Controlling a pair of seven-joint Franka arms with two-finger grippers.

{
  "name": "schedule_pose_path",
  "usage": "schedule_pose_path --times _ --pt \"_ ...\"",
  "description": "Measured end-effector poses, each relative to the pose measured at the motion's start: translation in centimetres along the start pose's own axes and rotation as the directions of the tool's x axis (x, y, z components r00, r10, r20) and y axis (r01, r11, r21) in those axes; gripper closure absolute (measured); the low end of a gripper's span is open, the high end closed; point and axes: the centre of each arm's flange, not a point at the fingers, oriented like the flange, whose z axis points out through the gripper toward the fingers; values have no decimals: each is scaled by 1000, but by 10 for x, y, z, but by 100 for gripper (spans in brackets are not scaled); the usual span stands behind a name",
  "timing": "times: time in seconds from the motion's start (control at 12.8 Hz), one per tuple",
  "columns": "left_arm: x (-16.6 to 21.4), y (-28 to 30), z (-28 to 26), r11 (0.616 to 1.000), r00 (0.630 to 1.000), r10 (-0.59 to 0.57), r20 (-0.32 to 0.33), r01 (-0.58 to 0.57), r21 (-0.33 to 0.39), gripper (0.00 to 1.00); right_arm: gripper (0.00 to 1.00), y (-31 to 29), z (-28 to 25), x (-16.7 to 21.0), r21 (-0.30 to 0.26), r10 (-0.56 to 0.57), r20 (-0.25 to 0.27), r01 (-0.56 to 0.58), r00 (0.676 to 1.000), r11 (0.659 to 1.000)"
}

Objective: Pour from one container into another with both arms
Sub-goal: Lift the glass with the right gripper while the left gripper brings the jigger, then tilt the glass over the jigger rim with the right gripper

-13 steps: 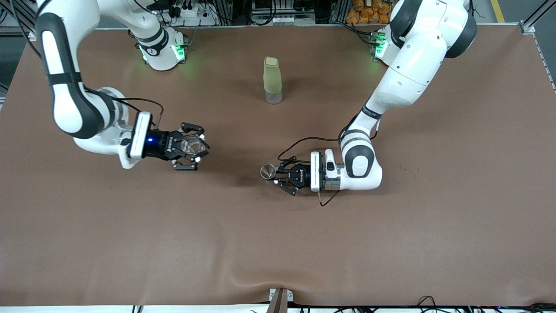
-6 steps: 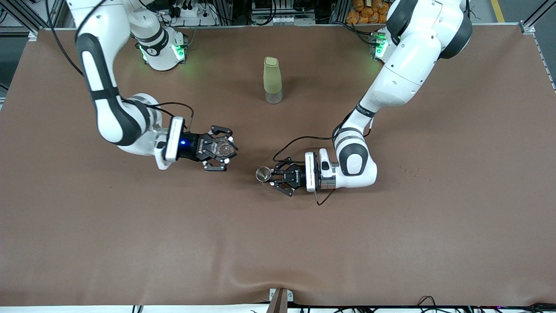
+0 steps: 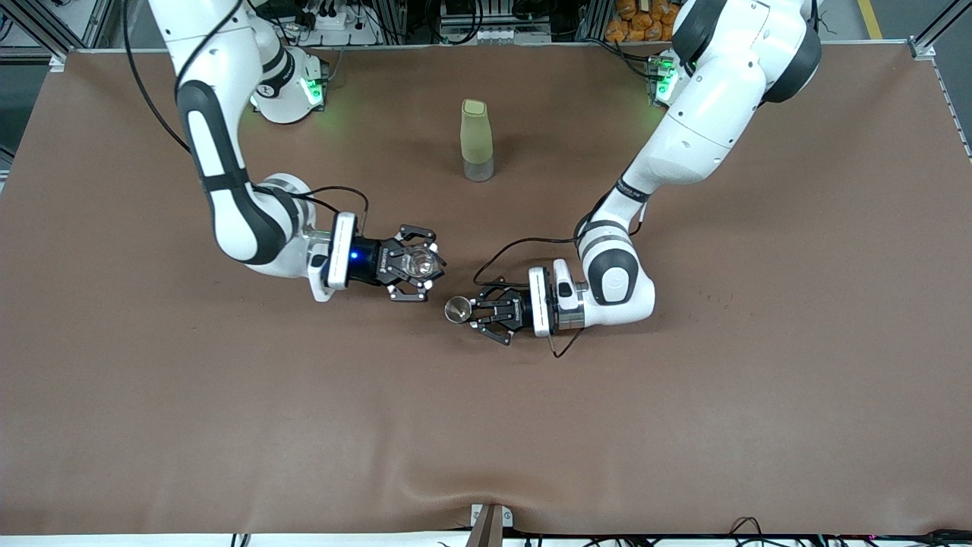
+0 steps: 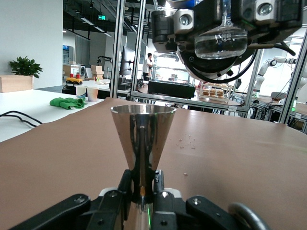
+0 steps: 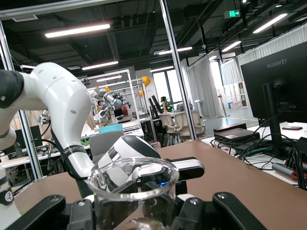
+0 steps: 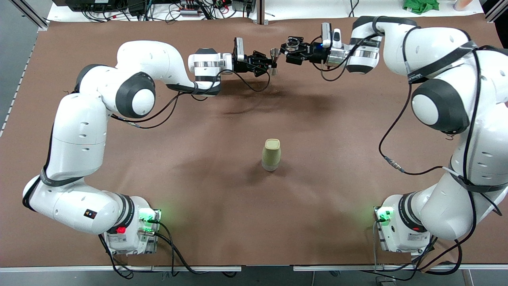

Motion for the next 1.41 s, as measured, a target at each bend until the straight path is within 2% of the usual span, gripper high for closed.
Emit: schedule_pose_path --times 0.16,0.39,0.7,1.09,1.41 --pt "-4 0 0 1000 1000 -10 -3 10 5 79 85 3 15 0 -15 -10 6 11 1000 1000" --pt "-8 2 3 1000 1000 -23 -10 24 11 79 85 -1 45 -3 -26 2 -34 -3 999 1000" --pt "-8 2 2 1000 1000 -23 -10 23 13 79 85 -2 54 -14 -26 20 -33 -21 999 999" --pt "-7 -4 -3 1000 1000 -17 -7 18 23 79 85 -2 53 -15 -24 155 -35 -156 987 988" --pt "-5 -5 -3 1000 1000 -10 -9 10 24 79 85 -4 53 -19 -21 274 -34 -275 961 961"
